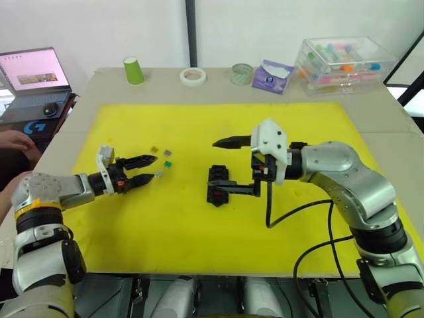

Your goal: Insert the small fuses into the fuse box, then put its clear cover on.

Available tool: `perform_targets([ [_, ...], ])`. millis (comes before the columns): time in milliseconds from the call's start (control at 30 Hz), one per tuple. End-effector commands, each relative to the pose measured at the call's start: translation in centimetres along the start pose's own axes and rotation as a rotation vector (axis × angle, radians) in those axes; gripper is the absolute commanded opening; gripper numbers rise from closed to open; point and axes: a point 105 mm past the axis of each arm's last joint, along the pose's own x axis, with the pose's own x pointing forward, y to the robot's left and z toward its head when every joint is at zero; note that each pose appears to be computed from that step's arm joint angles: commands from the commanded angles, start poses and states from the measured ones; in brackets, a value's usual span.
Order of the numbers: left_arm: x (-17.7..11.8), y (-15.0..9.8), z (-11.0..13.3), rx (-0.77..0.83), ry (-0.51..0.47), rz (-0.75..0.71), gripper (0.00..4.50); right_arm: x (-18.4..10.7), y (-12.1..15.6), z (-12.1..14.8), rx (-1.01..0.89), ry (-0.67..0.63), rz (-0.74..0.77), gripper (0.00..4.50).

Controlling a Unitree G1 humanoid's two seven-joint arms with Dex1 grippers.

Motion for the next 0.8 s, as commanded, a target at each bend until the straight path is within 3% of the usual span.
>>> perform_targets([
  [33, 0.6, 0.4, 0.0, 0.010, 0.015, 0.025, 4.50, -0.3, 0.0, 1.7, -0.046, -0.044, -0.003, 4.49],
  [800, 2.3, -0.4, -0.2, 0.062, 0.086, -0.008, 4.50, -0.1, 0.2, 1.3, -0.031, -0.037, 0.000, 4.49],
])
